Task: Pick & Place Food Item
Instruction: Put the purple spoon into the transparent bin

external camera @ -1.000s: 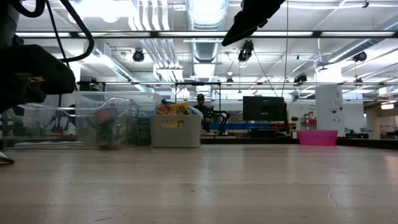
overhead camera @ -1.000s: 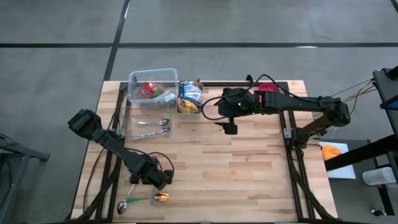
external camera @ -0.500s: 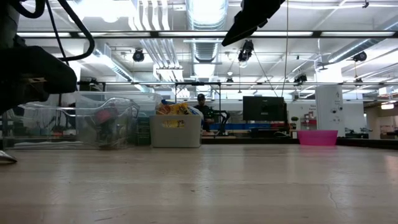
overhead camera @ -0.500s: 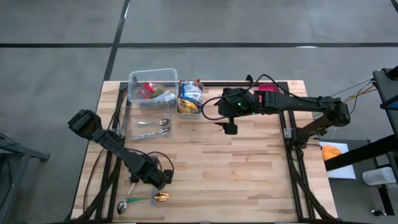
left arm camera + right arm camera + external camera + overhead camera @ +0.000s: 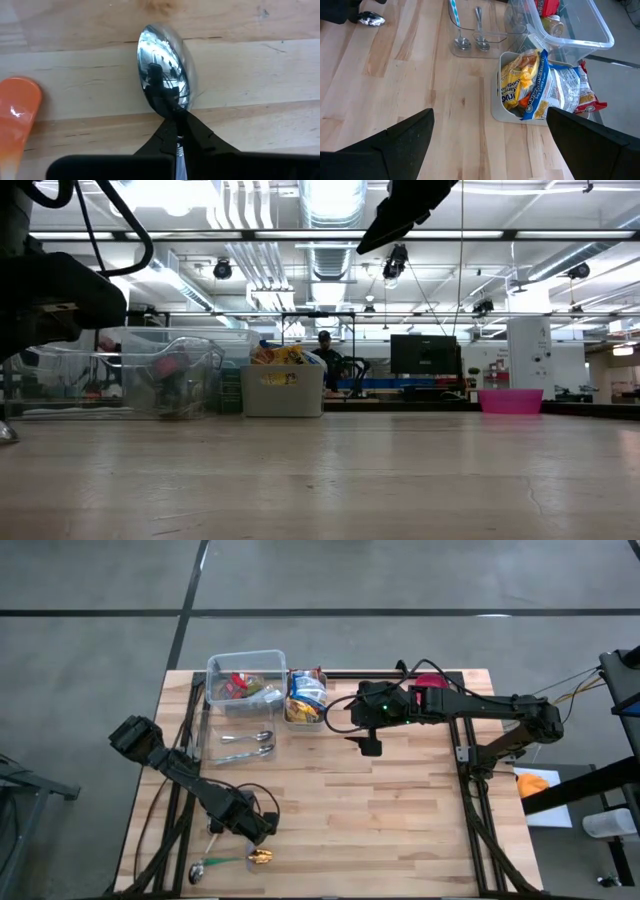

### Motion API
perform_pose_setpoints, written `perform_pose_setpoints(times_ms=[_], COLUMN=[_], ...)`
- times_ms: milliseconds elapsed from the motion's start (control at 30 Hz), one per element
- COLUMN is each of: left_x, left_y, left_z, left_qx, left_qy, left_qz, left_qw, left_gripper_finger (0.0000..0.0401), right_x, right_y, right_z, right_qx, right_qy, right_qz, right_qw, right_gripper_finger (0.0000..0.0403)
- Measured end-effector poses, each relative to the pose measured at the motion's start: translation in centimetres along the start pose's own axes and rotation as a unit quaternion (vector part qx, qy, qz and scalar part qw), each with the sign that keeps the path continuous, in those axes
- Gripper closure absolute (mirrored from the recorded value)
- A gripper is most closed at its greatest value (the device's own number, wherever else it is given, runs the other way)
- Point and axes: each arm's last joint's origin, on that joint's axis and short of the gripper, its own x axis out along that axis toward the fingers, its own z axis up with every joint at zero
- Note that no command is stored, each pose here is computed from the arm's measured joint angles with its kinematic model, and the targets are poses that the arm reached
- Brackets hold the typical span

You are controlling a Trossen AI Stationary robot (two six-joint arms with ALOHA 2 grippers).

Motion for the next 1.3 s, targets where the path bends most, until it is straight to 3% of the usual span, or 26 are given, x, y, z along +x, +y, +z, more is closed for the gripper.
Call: perform_pose_setpoints(times_ms=[533,800,1067,1300], left_x=[-2.2,-5.3,-7.3,-9.1], left_y=[-0.1,0.5,0.6,0.7], left_z=[0.2,1.1,2.1,2.9], left_qx=[-0.003,0.022,0.109,0.152], left_qy=[0.011,-0.072,-0.232,-0.385], left_qz=[-0.037,-0.122,-0.207,-0.252], left_qw=[0.999,0.990,0.944,0.875], left_gripper_finger=[0.0401,0.0400,0.0400,0.0399], right_x=[0.0,0.0,0.0,0.0], right_y=[0.0,0.0,0.0,0.0], right_z=[0.0,0.0,0.0,0.0], right_qx=[0.000,0.000,0.000,0.000], right_qy=[0.000,0.000,0.000,0.000], right_qz=[0.000,0.000,0.000,0.000], right_qw=[1.000,1.000,1.000,1.000], right_gripper_finger=[0.0018,0.0018,0.0018,0.0018])
